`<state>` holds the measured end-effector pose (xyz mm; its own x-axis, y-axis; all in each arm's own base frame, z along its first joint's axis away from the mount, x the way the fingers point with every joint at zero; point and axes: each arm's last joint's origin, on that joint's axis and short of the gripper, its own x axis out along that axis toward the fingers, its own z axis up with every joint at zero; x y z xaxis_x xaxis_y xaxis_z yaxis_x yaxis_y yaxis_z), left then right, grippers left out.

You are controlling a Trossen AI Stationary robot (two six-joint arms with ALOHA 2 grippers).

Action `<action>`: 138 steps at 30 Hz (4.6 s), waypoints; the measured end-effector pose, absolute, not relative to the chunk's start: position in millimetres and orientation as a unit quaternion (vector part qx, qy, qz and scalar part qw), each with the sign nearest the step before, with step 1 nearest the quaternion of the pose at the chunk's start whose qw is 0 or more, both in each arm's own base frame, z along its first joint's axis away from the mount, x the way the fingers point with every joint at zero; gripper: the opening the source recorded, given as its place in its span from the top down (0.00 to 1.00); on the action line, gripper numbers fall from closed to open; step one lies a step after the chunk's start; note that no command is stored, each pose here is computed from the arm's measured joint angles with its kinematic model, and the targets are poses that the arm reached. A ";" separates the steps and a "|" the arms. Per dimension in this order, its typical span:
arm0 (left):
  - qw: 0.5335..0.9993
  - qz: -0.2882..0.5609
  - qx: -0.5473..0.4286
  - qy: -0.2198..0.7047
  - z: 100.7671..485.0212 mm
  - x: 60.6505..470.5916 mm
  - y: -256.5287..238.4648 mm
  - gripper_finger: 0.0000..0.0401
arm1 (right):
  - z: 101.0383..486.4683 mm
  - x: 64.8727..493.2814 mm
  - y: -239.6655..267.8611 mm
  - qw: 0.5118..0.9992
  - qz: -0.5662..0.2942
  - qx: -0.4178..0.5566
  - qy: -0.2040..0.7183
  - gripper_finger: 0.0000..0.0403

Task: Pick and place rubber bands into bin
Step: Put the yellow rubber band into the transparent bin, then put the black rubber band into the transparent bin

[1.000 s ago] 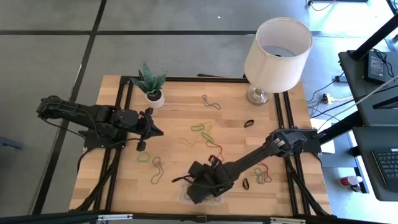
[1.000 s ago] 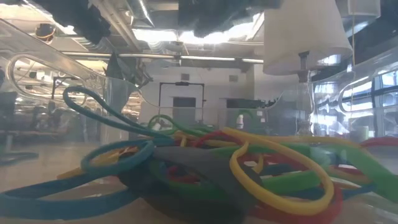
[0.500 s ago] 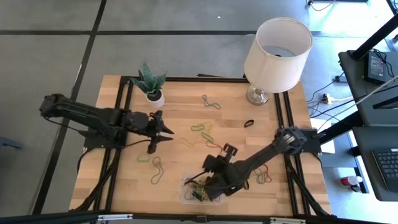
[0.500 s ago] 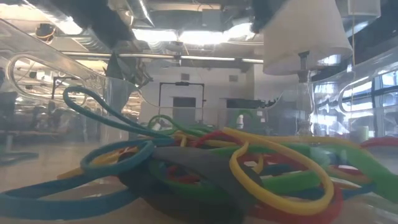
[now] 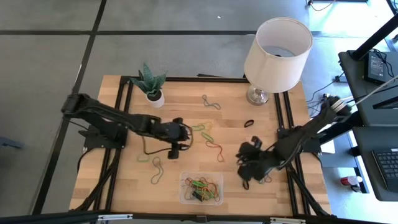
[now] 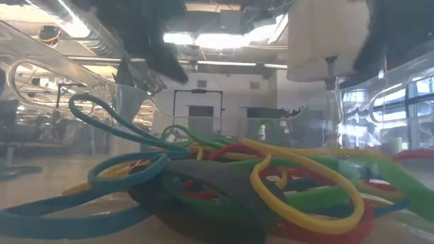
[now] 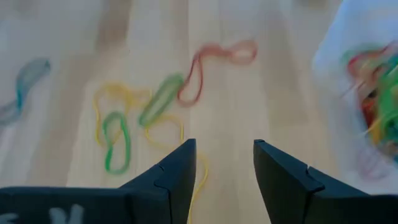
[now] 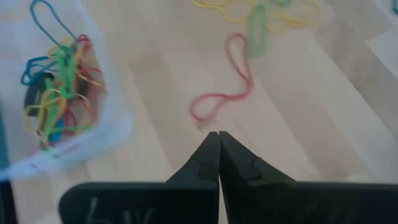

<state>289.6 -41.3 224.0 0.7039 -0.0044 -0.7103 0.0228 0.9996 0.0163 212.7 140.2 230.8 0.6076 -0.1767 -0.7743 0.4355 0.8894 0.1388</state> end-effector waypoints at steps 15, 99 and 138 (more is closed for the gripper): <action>0.852 0.045 0.008 0.521 159.3 352.3 -36.4 0.61 | 204.8 147.5 91.7 0.899 -0.139 0.138 0.392 0.97; 0.867 -0.064 -0.057 0.491 288.0 382.8 -250.8 1.00 | 161.0 84.9 62.0 0.910 0.063 0.172 0.372 0.98; 0.836 0.029 -0.133 0.531 266.8 406.9 -218.1 0.74 | 165.6 88.0 64.6 0.915 0.075 0.187 0.349 0.98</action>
<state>406.9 -218.1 266.8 0.4334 -0.0924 -0.8965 -0.1908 0.9628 -0.1915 88.0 64.6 165.6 0.7455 0.2671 -0.6106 -0.0066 0.9191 0.3940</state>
